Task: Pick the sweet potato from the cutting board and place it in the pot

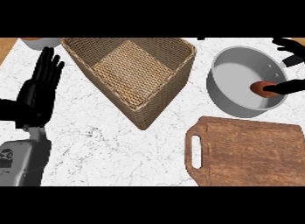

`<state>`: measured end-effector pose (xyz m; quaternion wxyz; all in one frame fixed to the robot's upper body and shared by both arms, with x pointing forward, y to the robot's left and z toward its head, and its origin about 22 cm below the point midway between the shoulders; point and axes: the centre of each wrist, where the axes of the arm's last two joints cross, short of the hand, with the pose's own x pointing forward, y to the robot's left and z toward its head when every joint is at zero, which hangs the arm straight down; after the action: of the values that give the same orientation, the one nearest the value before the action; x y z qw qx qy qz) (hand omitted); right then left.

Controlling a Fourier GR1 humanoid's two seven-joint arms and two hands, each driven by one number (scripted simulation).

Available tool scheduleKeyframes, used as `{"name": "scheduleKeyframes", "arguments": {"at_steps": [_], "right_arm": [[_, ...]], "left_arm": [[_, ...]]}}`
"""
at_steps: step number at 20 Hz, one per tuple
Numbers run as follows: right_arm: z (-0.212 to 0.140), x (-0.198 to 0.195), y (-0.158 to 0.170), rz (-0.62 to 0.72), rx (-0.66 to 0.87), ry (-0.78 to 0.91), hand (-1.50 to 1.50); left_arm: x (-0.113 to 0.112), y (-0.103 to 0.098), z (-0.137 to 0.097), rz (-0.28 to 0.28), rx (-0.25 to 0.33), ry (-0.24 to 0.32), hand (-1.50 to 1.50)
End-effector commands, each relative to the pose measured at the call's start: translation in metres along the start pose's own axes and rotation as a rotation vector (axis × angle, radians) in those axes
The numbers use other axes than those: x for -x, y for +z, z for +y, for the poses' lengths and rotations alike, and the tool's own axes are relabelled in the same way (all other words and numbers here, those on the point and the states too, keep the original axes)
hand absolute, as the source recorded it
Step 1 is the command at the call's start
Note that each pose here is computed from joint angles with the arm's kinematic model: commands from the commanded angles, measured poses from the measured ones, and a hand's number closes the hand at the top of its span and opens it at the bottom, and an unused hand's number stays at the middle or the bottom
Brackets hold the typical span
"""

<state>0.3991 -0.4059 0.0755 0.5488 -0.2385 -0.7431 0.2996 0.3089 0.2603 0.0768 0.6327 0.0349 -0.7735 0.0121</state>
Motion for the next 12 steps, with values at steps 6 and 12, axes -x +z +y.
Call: {"name": "scheduleKeyframes", "arguments": {"at_steps": [6,12], "right_arm": [[-0.037,0.000,0.000,0.085,0.147,-0.331,-1.50],[-0.074,0.031,0.053,0.060,0.304,-0.412,-1.50]], "left_arm": [[-0.017,-0.004,0.009,0.002,-0.002,0.006,0.00],[0.001,0.010,0.004,-0.005,0.004,0.003,0.00]]}}
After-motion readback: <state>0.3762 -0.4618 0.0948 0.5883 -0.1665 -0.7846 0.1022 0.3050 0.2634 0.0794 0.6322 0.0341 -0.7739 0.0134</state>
